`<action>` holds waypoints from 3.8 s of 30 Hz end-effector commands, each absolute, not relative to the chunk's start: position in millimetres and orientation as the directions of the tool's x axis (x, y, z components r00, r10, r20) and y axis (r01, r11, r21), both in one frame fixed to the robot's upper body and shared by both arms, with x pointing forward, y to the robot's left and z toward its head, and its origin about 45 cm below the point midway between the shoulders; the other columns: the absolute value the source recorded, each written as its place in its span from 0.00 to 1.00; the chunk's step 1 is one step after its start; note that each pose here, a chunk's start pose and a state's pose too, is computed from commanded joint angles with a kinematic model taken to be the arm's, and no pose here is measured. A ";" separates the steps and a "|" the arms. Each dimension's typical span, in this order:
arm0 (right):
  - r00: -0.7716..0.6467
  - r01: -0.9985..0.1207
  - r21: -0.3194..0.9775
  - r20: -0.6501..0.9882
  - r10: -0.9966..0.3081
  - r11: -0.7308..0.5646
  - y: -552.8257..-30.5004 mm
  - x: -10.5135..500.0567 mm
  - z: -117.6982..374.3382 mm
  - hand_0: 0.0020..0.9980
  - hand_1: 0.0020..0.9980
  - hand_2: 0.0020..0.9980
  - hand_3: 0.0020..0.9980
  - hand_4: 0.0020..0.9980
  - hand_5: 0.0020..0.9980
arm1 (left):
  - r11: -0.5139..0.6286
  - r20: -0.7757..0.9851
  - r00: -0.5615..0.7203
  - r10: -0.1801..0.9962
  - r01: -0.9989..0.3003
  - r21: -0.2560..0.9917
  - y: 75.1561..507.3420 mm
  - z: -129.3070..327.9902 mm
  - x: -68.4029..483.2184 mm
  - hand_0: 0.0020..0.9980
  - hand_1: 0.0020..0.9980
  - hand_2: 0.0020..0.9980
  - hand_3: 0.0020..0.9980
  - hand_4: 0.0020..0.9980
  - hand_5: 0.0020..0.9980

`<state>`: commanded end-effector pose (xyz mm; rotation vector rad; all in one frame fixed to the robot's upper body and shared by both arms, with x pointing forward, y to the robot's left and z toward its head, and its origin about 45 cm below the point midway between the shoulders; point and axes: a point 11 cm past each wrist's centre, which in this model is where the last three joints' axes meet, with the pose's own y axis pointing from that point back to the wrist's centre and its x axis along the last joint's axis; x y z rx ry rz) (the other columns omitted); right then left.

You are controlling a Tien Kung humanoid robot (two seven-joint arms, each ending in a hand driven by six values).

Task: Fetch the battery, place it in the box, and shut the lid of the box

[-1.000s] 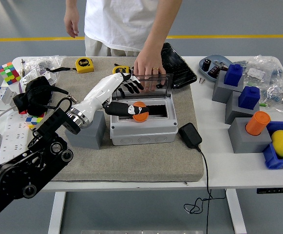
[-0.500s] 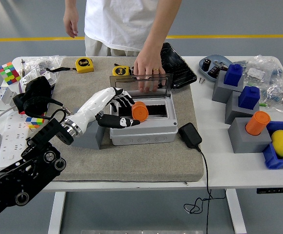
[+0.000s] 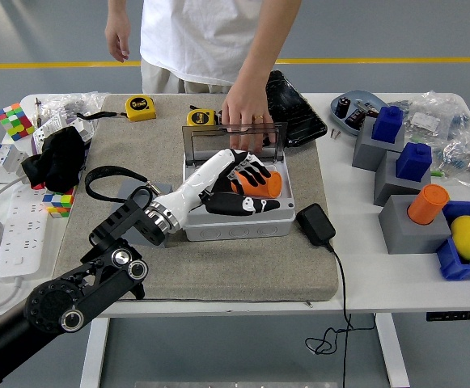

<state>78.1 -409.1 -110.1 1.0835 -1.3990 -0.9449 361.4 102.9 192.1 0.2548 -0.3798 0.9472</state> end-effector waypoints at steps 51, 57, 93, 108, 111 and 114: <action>-0.026 -0.110 0.957 0.268 -0.963 0.269 -408.9 77.6 -110.3 0.69 0.66 0.70 0.64 1.00 0.63 | 0.402 0.705 0.329 0.628 -0.913 0.067 162.2 233.3 408.4 0.66 0.71 0.68 0.74 1.00 0.43; -0.028 -0.111 0.957 0.268 -0.963 0.269 -408.6 77.9 -110.3 0.69 0.66 0.70 0.64 1.00 0.63 | 0.430 0.684 0.362 0.634 -0.899 0.078 157.4 235.0 397.6 0.42 0.60 0.59 0.68 1.00 0.43; -0.024 -0.108 0.957 0.268 -0.963 0.269 -408.3 77.9 -110.4 0.69 0.66 0.70 0.64 1.00 0.63 | 0.228 0.263 0.165 0.951 -0.946 -0.230 229.6 259.2 360.2 0.39 0.58 0.56 0.61 1.00 0.48; -0.010 -0.112 0.953 0.281 -0.960 0.280 -413.9 85.0 -107.2 0.69 0.66 0.70 0.64 1.00 0.63 | -0.027 0.158 -0.060 0.986 -0.979 -0.204 319.2 232.0 352.2 0.51 0.65 0.61 0.64 1.00 0.47; -0.004 -0.109 0.954 0.280 -0.960 0.279 -414.2 86.0 -106.9 0.69 0.66 0.70 0.64 1.00 0.63 | -0.044 0.158 -0.075 0.985 -0.980 -0.195 323.6 228.6 350.2 0.72 0.75 0.72 0.74 1.00 0.47; 0.002 -0.109 0.954 0.280 -0.960 0.278 -414.7 87.1 -106.4 0.69 0.67 0.70 0.64 1.00 0.63 | -0.054 0.156 -0.083 0.984 -0.982 -0.182 326.5 224.9 347.9 0.72 0.75 0.72 0.74 1.00 0.47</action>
